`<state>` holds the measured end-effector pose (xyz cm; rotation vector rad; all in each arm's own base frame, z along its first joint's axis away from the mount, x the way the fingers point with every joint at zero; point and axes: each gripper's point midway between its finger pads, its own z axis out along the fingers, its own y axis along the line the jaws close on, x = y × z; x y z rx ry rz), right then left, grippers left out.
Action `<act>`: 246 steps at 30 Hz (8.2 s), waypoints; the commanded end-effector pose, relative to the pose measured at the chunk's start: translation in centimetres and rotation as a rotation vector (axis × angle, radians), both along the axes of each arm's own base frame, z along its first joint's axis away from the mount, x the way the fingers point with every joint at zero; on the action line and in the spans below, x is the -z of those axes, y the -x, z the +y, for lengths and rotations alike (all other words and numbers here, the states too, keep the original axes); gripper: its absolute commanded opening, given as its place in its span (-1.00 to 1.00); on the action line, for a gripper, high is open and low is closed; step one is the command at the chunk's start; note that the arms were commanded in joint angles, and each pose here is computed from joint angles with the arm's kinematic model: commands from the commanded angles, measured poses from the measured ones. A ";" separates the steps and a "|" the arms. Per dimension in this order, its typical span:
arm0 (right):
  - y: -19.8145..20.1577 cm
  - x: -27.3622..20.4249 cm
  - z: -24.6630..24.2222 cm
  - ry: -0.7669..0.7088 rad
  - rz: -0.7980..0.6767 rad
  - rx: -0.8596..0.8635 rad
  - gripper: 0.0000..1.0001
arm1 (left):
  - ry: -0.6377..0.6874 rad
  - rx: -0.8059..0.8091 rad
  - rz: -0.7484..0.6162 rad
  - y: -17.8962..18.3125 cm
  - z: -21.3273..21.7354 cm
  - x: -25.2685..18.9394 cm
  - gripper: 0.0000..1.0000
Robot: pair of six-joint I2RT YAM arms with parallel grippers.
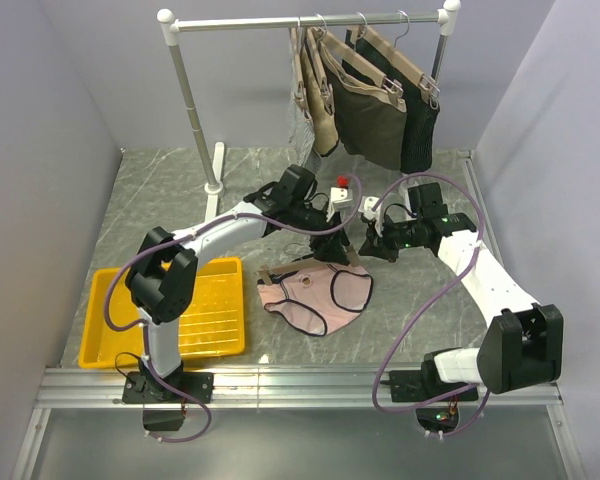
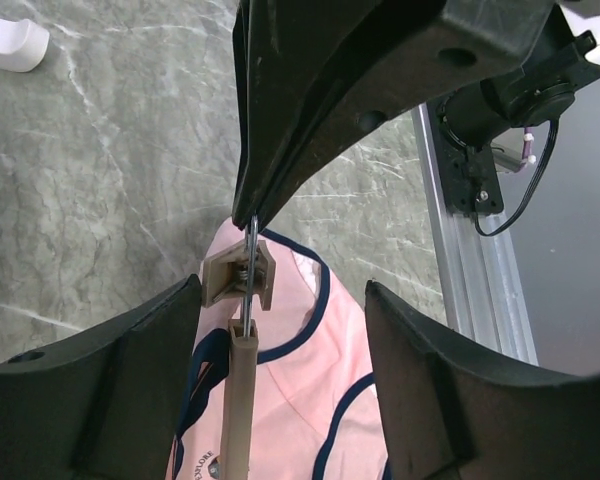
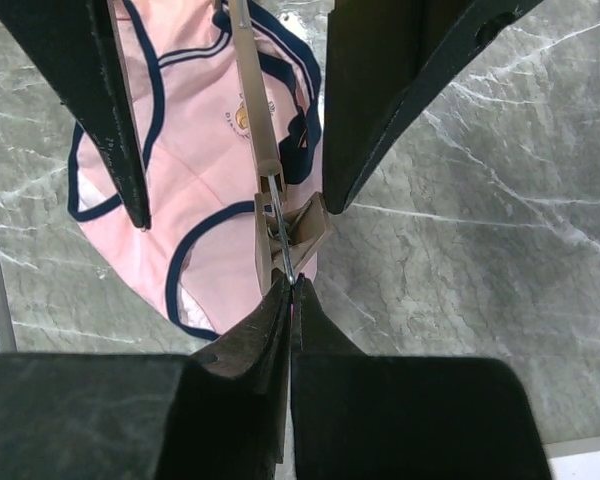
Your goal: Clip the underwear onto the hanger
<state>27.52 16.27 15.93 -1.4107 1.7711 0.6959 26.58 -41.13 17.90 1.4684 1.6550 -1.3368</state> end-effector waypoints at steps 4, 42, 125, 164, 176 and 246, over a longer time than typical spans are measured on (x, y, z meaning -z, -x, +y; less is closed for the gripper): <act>-0.4 -1.2 0.2 0.002 -0.080 -0.014 -1.00 | 0.017 0.060 0.009 0.9 -1.1 -0.5 0.37; 0.4 -1.5 0.5 -0.013 -0.060 -0.031 -1.00 | 0.004 0.032 0.001 0.4 -4.0 0.6 0.04; -8.4 9.0 1.3 -0.268 0.647 0.775 0.05 | 0.036 -0.125 0.216 -6.9 0.2 1.8 -0.99; -8.7 10.7 0.4 -0.082 0.789 0.884 -0.08 | 0.037 -0.130 0.236 -7.2 0.8 1.8 -0.99; -3.6 14.1 0.5 0.048 0.974 0.865 -0.85 | 0.032 -0.137 0.240 -7.3 0.9 1.9 -0.99; -2.8 8.5 1.5 -0.225 0.735 0.603 -0.73 | 0.050 -0.064 0.421 -6.4 3.2 3.1 -0.99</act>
